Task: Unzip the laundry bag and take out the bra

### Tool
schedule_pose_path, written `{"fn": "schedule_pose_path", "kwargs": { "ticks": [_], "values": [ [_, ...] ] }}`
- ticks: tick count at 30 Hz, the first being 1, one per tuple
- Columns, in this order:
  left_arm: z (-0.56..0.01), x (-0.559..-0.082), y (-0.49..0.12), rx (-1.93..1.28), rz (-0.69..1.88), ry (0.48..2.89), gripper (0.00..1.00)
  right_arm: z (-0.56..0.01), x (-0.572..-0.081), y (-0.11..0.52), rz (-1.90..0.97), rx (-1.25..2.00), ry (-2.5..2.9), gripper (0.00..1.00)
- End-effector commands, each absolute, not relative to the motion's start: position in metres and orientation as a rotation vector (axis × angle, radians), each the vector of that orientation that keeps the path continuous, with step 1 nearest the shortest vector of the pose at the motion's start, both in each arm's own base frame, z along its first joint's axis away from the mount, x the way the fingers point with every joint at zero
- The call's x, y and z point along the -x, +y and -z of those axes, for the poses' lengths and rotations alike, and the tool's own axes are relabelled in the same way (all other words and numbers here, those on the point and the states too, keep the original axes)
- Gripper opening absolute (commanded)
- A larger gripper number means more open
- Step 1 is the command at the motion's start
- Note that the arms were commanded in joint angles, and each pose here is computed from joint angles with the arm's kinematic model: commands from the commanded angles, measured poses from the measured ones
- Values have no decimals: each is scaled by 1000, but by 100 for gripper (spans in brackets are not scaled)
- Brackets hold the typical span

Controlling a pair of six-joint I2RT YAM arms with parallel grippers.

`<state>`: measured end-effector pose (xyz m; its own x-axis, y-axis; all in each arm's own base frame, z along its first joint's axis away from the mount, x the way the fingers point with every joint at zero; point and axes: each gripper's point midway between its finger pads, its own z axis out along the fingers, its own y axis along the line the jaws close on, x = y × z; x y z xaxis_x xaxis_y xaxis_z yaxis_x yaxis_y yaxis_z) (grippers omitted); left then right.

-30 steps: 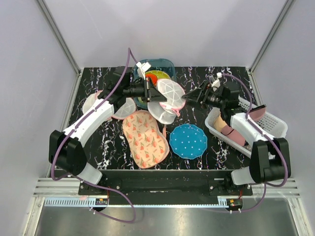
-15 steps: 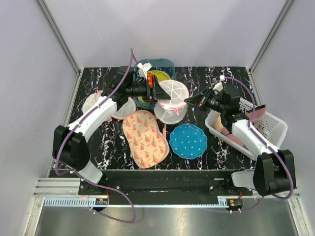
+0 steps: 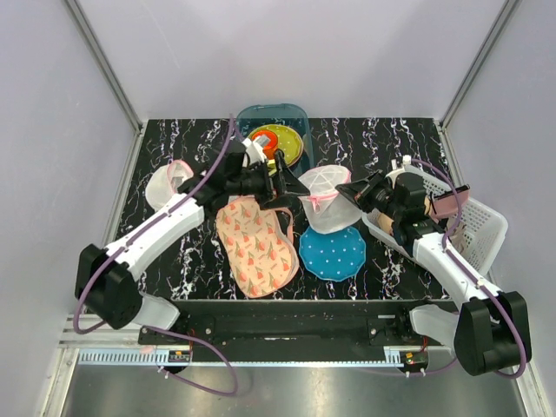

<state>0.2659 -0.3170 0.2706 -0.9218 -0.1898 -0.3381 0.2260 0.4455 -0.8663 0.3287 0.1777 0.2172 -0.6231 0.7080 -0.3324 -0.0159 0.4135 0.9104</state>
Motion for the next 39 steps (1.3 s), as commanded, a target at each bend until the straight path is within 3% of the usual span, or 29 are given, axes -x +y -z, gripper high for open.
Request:
{"fn": "schedule_pose_path", "kwargs": {
  "ticks": [1, 15, 17, 21, 22, 23, 25, 31, 36, 39],
  "values": [
    [-259, -278, -334, 107, 1561, 2320, 99, -243, -336, 179, -1272, -555, 1854, 0],
    [-215, -333, -364, 316, 1591, 2309, 99, -239, -325, 175, -1259, -566, 1860, 0],
    [-211, -337, -365, 347, 1593, 2305, 95, -239, -325, 174, -1256, -567, 1857, 0],
    [-210, -343, -364, 363, 1582, 2291, 39, -236, -319, 171, -1197, -534, 1898, 0],
    [-212, -344, -362, 369, 1568, 2297, 13, -236, -318, 171, -1178, -512, 1915, 18],
    [-212, -345, -361, 360, 1548, 2298, 2, -233, -319, 168, -1125, -461, 1939, 38],
    [-213, -345, -359, 356, 1524, 2309, 0, -232, -316, 162, -1048, -455, 2000, 68],
    [-219, -344, -357, 331, 1517, 2295, 0, -268, -298, 174, -899, -273, 1981, 65],
    [-225, -344, -357, 310, 1512, 2286, 0, -252, -287, 215, -909, -152, 2093, 47],
    [-227, -343, -357, 304, 1513, 2285, 0, -234, -283, 234, -925, -119, 2150, 43]
  ]
}}
